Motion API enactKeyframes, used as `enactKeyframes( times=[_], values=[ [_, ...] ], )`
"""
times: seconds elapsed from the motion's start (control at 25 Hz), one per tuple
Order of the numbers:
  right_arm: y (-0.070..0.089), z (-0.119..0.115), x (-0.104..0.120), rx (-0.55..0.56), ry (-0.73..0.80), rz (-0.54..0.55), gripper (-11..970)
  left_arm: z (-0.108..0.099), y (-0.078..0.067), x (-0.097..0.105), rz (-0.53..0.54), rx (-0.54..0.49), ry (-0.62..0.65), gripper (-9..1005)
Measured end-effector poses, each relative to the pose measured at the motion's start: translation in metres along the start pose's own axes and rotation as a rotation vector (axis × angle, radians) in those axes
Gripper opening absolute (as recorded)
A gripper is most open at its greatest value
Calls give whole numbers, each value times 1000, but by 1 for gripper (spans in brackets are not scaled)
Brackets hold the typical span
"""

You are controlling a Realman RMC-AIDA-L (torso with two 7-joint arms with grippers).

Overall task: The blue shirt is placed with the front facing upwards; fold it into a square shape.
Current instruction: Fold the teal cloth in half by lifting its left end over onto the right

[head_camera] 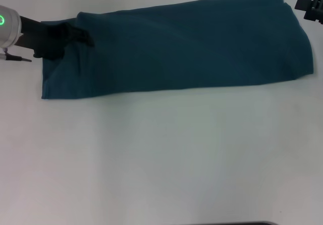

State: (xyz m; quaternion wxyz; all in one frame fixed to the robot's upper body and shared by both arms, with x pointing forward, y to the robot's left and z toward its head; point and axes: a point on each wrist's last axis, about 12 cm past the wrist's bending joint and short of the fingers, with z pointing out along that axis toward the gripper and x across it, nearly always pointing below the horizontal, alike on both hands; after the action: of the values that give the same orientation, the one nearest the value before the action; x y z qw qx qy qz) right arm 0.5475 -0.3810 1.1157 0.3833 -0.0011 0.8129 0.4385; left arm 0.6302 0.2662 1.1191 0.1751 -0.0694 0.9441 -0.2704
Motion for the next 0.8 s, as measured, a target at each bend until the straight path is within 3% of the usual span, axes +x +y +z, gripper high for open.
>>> enactKeyframes(
  times=[0.36, 0.8],
  values=[
    [-1, -1, 1, 2, -1, 4, 876, -32, 20, -9, -124, -40, -102, 934],
    [-2, -3, 2, 6, -3, 9, 877, -12, 30, 0, -146, -105, -68, 935]
  ],
)
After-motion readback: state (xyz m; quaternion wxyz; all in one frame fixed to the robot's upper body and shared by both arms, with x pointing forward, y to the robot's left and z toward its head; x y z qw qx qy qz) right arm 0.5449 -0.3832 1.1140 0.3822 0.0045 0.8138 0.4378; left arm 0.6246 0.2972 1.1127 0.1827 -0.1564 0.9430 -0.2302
